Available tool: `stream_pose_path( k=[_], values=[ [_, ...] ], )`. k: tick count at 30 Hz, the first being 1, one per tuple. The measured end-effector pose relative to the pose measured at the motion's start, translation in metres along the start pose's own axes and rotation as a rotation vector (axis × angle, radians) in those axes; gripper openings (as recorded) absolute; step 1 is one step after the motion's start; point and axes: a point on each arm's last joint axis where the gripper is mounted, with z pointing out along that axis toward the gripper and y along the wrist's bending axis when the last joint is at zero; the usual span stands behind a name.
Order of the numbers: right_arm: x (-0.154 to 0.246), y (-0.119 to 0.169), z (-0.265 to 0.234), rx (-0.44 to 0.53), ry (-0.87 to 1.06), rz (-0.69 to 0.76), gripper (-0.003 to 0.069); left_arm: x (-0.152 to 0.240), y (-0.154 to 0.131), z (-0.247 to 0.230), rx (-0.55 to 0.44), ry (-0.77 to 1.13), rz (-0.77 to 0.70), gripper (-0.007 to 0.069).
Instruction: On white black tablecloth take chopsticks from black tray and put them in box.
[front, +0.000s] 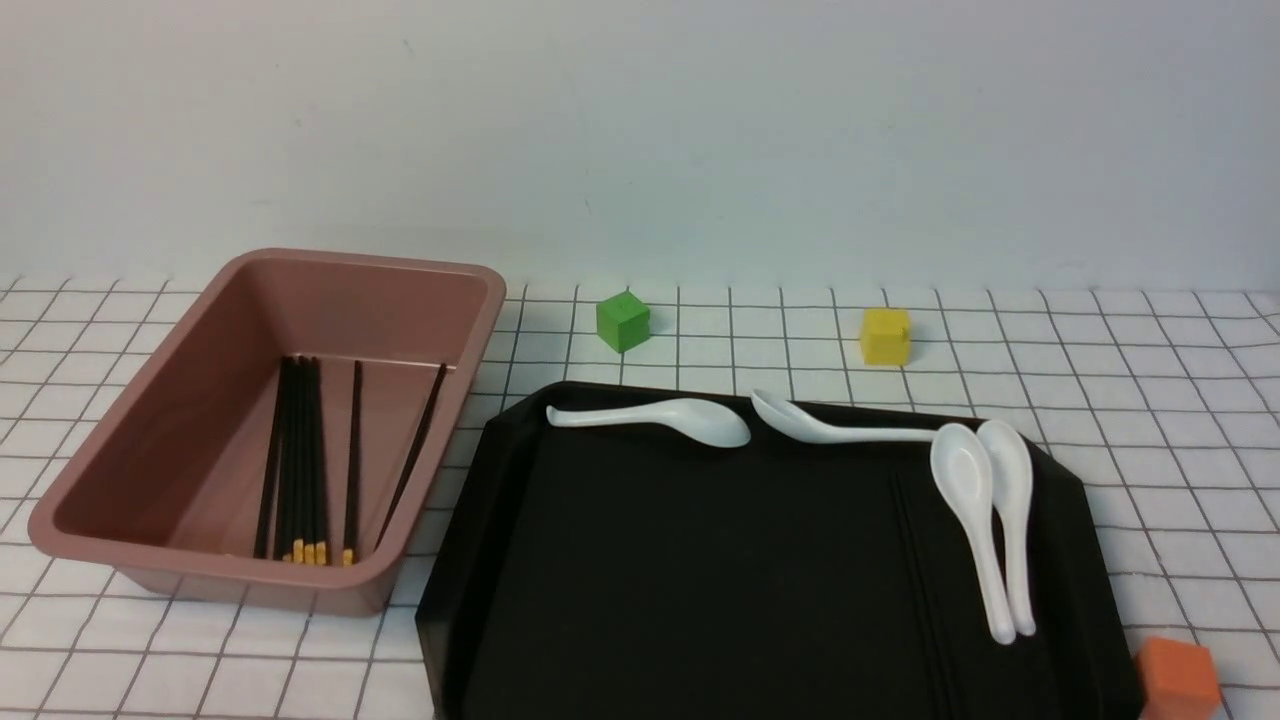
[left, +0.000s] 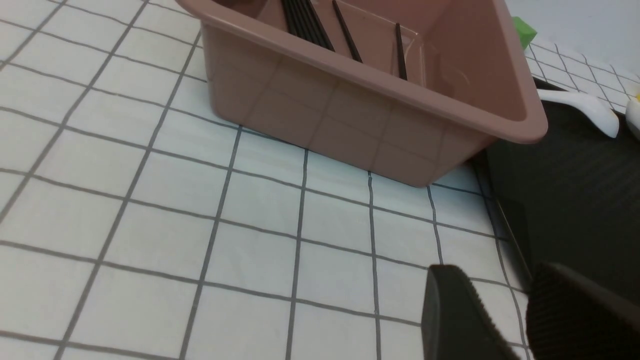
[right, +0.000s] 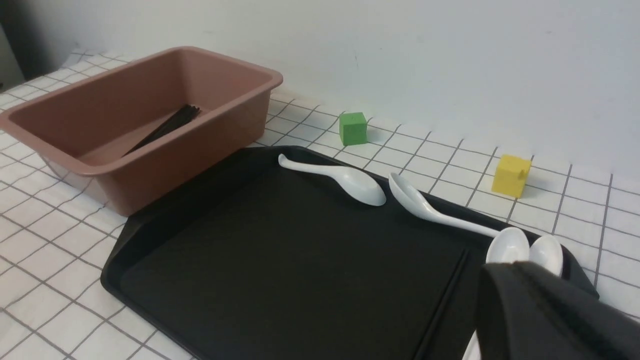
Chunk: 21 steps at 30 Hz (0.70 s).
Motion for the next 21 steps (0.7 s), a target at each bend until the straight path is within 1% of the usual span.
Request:
stream_pose_path(
  k=[21],
  values=[
    [0.0039,-0.0001,-0.0011,-0.001,0.003,0.0,0.0029,0.0,0.0,0.0,0.0,0.0,0.0,0.0238]
  ],
)
